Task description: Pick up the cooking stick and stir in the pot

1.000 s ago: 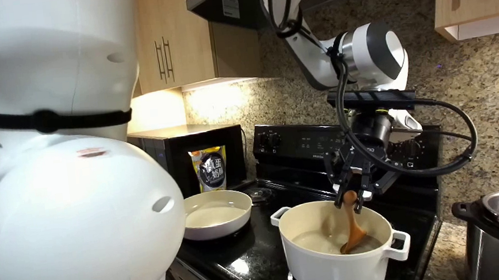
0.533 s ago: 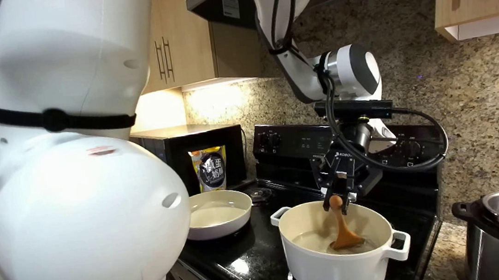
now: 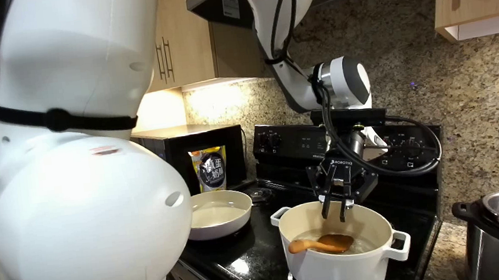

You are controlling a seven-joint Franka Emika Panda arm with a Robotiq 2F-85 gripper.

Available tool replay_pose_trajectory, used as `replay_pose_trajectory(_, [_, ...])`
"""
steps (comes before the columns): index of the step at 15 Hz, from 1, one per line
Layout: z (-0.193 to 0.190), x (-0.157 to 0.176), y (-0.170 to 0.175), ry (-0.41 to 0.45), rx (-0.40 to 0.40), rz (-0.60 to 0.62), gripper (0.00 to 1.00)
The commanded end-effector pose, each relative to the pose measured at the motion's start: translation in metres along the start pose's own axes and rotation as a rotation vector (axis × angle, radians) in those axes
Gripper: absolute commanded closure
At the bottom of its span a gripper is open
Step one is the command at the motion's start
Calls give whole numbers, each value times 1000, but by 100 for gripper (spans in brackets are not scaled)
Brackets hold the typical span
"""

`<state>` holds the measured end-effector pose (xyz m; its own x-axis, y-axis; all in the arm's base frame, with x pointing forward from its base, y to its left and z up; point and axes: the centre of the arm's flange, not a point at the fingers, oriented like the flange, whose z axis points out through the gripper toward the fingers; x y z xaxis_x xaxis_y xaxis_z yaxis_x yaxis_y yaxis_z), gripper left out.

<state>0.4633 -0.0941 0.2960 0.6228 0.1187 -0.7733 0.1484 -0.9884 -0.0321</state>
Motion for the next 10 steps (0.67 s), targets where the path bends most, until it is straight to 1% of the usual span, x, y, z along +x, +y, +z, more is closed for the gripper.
replay_pose_trajectory(1, [9,-12,3,20,3,13,90])
replay_pose_trajectory(2, [10,-12,3,21,9,14,78])
replay_pose_trajectory(3, [11,-12,1,40,26,35,46])
replay_pose_trajectory(4, [13,-13,-1,57,28,43,50])
replay_pose_trajectory(5, [14,-16,-3,77,29,52,49])
replay_pose_trajectory(7, [20,-26,-8,139,33,69,37])
replay_pose_trajectory(10, [31,-50,-20,272,28,117,19])
